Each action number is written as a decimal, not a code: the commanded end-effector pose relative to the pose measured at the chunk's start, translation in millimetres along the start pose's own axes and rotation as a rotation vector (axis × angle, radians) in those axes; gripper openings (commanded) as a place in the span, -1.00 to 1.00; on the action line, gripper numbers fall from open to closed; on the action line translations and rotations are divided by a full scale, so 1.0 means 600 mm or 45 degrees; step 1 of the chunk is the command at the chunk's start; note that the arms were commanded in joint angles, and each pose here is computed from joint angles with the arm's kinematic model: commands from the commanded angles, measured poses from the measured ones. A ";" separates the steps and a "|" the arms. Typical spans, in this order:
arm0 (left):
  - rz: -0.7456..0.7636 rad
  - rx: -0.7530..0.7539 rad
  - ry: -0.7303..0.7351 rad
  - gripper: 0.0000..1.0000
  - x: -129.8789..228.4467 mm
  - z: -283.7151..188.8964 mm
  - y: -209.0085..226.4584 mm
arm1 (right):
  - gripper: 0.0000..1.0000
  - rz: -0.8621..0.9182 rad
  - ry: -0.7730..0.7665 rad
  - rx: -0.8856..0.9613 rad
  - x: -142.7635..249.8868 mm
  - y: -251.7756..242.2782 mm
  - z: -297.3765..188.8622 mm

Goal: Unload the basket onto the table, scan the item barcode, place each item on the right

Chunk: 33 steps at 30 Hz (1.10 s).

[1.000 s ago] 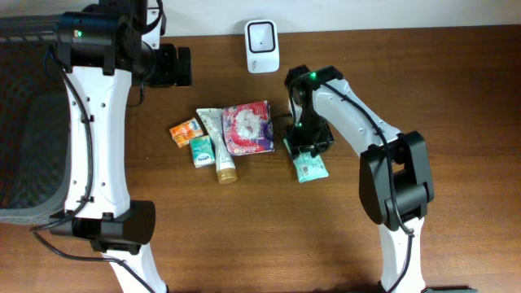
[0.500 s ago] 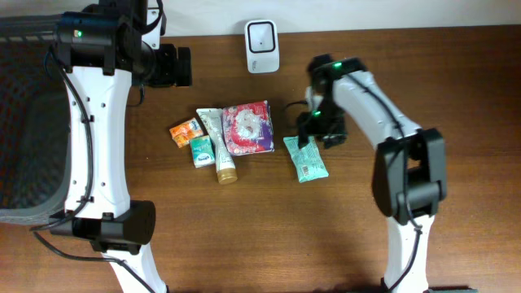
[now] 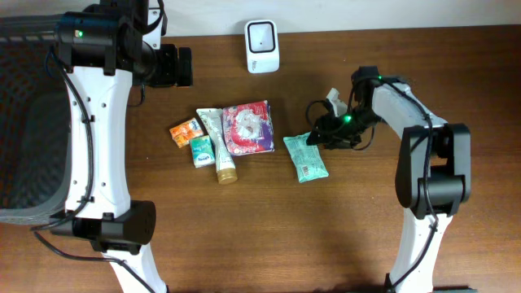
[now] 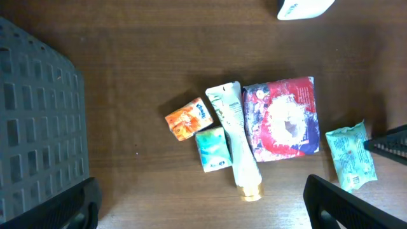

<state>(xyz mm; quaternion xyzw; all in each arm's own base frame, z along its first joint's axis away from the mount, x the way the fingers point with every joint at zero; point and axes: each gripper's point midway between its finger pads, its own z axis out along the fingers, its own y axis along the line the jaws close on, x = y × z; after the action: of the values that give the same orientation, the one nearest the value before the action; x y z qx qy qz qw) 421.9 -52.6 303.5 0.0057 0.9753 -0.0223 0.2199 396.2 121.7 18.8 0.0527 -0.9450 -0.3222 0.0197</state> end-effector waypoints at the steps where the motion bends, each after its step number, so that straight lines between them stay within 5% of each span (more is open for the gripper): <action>1: -0.004 -0.007 -0.001 0.98 0.000 0.001 0.000 | 0.24 0.024 0.014 -0.068 0.022 -0.004 0.031; 4: -0.004 -0.007 -0.001 0.98 0.000 0.001 0.000 | 0.14 0.070 0.005 -0.065 0.035 -0.017 0.063; 9: -0.004 -0.007 -0.001 0.98 0.000 0.001 0.000 | -0.42 0.078 0.012 -0.065 0.040 -0.016 0.070; 12: -0.004 -0.007 -0.001 0.98 0.000 0.001 0.000 | -0.31 0.105 0.017 -0.055 0.042 -0.018 0.070; 13: -0.004 -0.007 -0.001 0.98 0.000 0.001 0.000 | 0.00 0.115 0.025 -0.056 0.044 -0.018 0.070; 14: -0.004 -0.007 -0.001 0.98 0.000 0.001 0.000 | 0.10 0.123 0.034 -0.056 0.047 -0.018 0.070; 18: -0.004 -0.007 -0.001 0.98 0.000 0.001 0.000 | 0.09 0.143 0.051 -0.049 0.051 -0.011 0.076; 22: -0.004 -0.007 -0.001 0.98 0.000 0.001 0.000 | -0.38 0.115 0.064 0.024 0.052 -0.001 0.097; 23: -0.004 -0.007 -0.001 0.98 0.000 0.001 0.000 | -0.78 0.170 0.063 0.108 0.052 -0.011 0.103; 24: -0.004 -0.007 -0.001 0.98 0.000 0.001 0.000 | -0.92 0.178 0.065 0.126 0.053 -0.008 0.107; 33: -0.004 -0.007 -0.001 0.98 0.000 0.001 0.000 | -0.92 0.079 -0.061 -0.096 0.014 0.083 0.042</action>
<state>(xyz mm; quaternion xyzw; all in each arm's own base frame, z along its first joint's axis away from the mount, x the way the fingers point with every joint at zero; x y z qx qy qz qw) 422.0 -52.6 303.5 0.0057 0.9752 -0.0223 0.2201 376.5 175.8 11.8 0.0048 -0.9288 -0.3688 0.0347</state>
